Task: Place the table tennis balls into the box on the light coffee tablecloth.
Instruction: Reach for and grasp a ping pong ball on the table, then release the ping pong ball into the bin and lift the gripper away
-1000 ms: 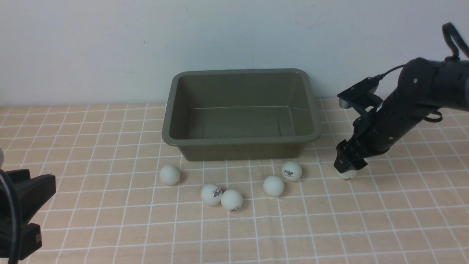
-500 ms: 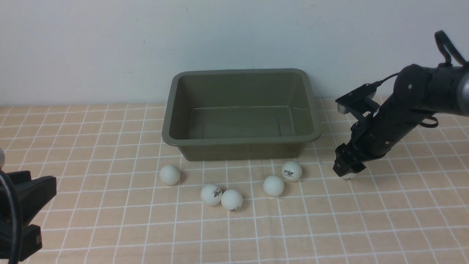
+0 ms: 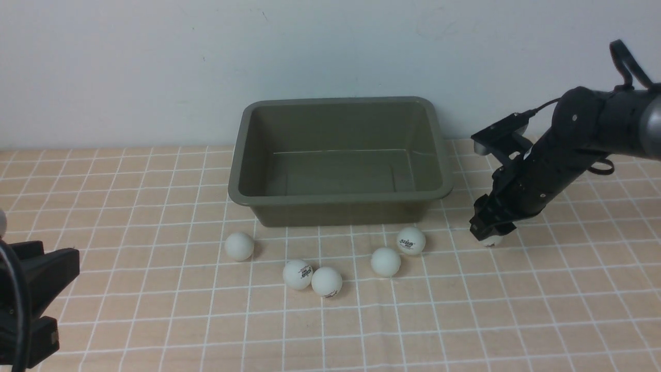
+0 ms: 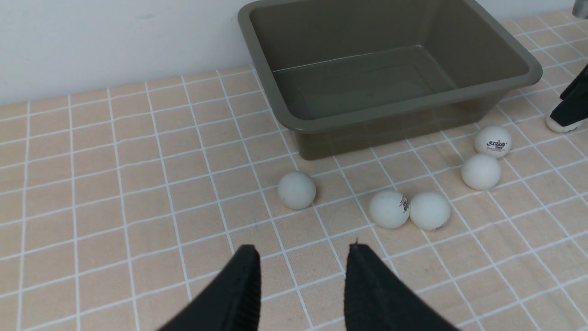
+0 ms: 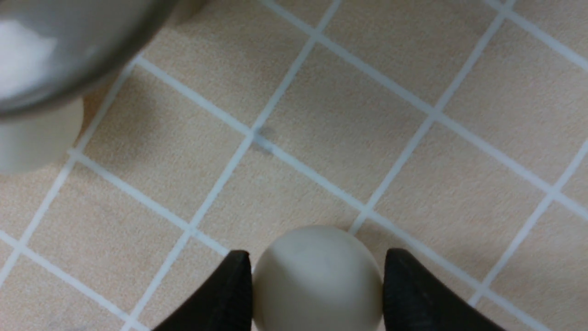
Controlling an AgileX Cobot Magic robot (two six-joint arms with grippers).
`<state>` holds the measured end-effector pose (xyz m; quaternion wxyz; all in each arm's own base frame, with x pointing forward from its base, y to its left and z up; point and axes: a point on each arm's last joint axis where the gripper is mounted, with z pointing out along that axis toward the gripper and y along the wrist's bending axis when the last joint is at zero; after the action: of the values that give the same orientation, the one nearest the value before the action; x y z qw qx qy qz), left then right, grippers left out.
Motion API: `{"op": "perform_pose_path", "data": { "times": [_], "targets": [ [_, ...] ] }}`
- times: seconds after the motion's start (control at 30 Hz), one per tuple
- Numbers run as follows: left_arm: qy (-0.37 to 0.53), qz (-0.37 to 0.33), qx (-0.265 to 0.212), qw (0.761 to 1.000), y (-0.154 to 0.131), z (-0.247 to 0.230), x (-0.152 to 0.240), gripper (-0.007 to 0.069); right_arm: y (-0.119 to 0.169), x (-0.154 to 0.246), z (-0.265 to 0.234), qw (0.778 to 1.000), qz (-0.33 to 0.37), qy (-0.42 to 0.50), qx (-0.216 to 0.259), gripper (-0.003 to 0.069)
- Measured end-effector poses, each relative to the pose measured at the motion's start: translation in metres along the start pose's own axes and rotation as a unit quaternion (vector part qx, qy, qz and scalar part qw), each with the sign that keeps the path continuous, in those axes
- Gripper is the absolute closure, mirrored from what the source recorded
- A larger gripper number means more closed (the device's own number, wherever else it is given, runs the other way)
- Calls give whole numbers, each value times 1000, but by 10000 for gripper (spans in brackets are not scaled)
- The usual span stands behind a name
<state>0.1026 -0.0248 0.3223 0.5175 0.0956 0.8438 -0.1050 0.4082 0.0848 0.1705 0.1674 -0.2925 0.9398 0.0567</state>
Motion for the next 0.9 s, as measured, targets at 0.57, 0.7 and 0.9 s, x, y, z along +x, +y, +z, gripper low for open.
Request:
{"op": "perform_pose_path", "data": {
  "times": [0.57,0.7,0.9],
  "targets": [
    [8,0,4,1000,-1,0,1,419,17,-92,-101,965,-5,-222,-139,323],
    [8,0,4,1000,-1,0,1,419,12,-92,-73,968,0,-205,-143,323],
    [10,0,5,1000,-1,0,2,419,7,-89,-46,975,-2,-178,-136,275]
  ]
}}
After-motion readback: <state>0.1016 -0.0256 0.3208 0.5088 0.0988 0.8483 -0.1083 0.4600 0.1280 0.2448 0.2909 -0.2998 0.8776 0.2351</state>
